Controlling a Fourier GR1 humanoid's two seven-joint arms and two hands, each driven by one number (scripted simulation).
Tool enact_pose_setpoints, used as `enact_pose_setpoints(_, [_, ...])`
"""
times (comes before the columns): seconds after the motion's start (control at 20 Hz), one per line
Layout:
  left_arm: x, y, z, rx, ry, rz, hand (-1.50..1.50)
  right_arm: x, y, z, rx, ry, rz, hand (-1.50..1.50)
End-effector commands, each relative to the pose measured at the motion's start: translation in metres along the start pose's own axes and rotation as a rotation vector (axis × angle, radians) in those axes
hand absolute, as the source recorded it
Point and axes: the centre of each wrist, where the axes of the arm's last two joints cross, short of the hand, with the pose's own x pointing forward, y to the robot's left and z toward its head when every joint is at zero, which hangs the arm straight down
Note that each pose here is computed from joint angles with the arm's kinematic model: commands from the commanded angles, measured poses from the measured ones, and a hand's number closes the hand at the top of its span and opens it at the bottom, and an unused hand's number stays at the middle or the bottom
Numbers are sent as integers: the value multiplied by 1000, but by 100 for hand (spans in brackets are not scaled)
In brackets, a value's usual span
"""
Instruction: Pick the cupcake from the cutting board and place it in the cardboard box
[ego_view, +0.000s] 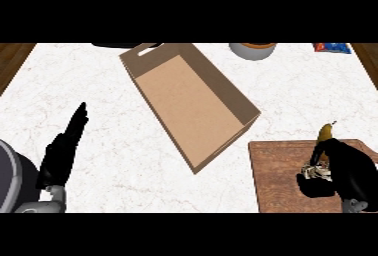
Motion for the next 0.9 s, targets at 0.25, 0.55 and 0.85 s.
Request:
enact_pose_setpoints(0.25, [8,14,7,19,17,3,0,42,-50,-53,-85,-310,122,150])
enact_pose_setpoints(0.55, [-2,12,7,22,7,-19,0,62,-80,-27,-161,-565,-219,150])
enact_pose_setpoints(0.85, [-6,7,4,31,9,3,0,87,-104,-5,-142,-754,-406,150])
